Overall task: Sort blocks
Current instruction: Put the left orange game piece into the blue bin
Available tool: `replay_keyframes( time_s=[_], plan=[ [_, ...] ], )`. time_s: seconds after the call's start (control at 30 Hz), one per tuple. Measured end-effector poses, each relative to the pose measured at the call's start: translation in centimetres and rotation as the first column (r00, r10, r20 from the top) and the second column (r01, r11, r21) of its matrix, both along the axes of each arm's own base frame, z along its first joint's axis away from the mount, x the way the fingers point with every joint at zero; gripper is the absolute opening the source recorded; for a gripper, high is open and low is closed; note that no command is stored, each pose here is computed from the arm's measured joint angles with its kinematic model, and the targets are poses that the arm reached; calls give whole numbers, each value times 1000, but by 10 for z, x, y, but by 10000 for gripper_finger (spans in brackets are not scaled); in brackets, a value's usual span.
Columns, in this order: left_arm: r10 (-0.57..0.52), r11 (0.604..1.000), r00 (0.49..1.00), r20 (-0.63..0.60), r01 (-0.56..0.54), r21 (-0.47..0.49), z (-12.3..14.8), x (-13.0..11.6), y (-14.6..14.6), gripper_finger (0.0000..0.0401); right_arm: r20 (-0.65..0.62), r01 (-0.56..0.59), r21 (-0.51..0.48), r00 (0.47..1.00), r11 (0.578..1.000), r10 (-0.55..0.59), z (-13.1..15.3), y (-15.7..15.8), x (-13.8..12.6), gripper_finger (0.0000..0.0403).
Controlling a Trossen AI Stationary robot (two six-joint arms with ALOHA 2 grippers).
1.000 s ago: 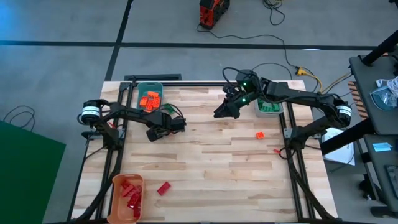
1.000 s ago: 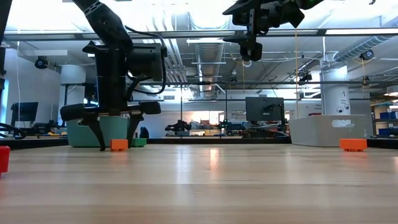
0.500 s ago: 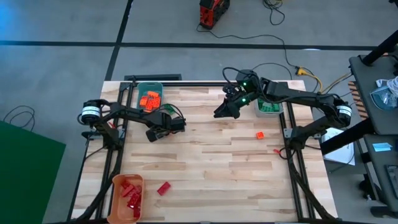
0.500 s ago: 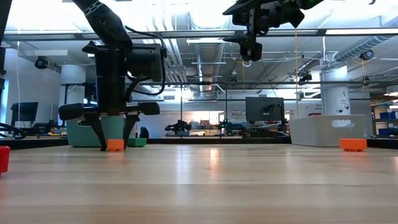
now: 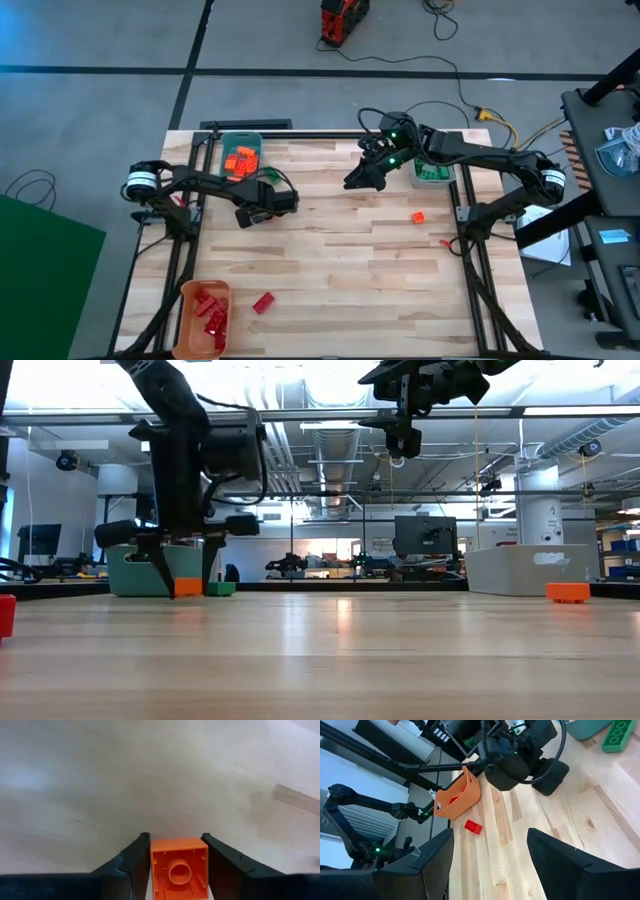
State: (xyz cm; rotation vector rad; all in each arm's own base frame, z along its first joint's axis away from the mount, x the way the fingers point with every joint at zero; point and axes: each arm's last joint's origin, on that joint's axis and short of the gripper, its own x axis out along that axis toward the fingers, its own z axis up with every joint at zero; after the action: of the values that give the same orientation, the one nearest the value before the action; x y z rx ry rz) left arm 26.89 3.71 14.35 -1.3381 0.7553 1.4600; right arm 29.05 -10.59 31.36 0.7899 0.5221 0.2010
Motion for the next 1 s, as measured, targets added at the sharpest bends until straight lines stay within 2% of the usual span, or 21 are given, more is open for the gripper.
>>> replay_keyframes(
  time_s=[0.23,0.5,0.63,0.8,1.0],
  plan=[
    [-39,999,998,54,38,21,18,-4,-2,116,5,8,-9,1000,1000,-8,0,0,0,251],
    [-59,998,997,44,58,27,23,-6,-2,122,5,8,-9,1000,1000,-8,1,0,0,242],
    [-118,992,992,48,116,39,39,2,-2,122,5,8,-9,1000,1000,-8,1,0,0,245],
    [-215,974,977,-7,215,68,69,10,0,122,4,9,-8,1000,1000,-9,1,0,0,251],
    [-300,944,939,-170,317,89,104,4,18,123,4,9,-7,1000,1000,-9,1,0,0,243]
  ],
)
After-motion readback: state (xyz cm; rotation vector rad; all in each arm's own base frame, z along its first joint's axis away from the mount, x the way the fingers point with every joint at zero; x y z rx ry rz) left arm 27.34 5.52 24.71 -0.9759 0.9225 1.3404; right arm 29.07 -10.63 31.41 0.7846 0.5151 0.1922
